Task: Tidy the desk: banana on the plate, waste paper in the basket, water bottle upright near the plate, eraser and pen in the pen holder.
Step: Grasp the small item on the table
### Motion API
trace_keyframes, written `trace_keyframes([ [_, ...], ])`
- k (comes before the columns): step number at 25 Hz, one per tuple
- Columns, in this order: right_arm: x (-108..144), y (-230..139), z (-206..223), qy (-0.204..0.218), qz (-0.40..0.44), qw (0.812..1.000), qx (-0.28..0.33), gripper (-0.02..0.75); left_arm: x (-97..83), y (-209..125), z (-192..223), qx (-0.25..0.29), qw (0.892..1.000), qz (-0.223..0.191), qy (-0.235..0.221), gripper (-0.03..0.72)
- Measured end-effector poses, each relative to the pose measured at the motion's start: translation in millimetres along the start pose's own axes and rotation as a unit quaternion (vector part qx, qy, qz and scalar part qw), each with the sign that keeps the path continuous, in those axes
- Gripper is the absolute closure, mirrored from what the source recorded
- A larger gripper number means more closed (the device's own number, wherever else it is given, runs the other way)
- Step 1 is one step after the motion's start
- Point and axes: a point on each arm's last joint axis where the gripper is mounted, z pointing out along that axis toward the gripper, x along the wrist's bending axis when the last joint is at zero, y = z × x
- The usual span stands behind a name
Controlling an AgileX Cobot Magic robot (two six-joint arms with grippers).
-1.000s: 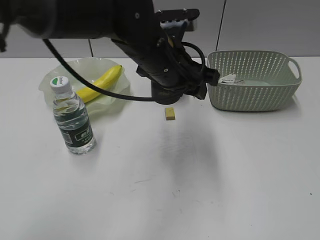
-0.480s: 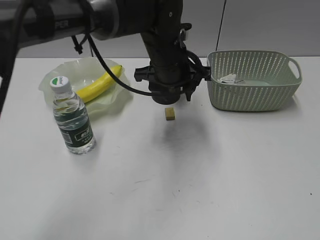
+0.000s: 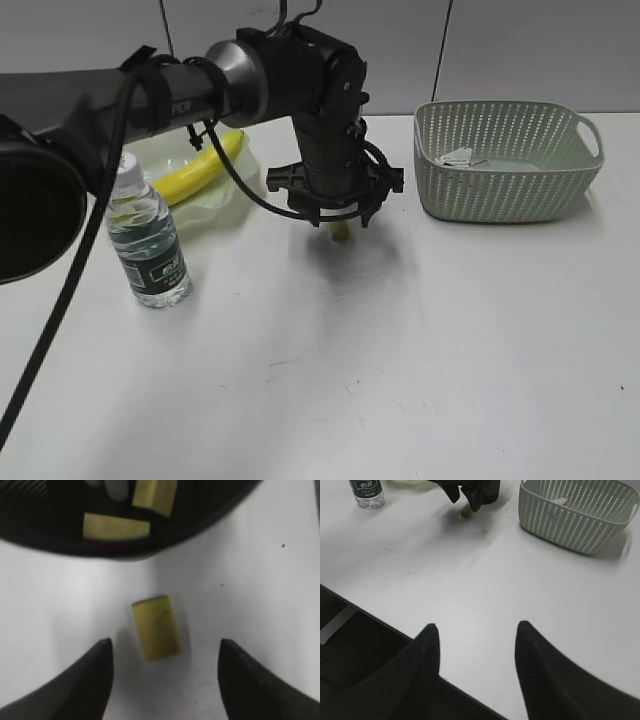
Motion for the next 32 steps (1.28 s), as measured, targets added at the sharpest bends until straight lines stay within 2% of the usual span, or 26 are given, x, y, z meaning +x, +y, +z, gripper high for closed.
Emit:
trace_keyframes([
  [13, -0.1, 0.0, 0.0, 0.000, 0.000, 1.000, 0.000, 0.344, 1.9, 3.5, 25.3, -0.033, 0.999, 0.019, 0.010, 0.210],
  [19, -0.1, 0.0, 0.0, 0.000, 0.000, 1.000, 0.000, 0.344, 4.2, 2.7, 30.2, -0.030, 0.999, 0.023, 0.020, 0.307],
  [23, -0.1, 0.0, 0.0, 0.000, 0.000, 1.000, 0.000, 0.344, 5.8, 3.3, 30.8, -0.028, 0.999, 0.032, 0.033, 0.494],
  [32, -0.1, 0.0, 0.0, 0.000, -0.001, 1.000, 0.000, 0.344, -12.2, 12.5, 2.2, -0.054, 0.997, 0.046, 0.031, 0.502],
])
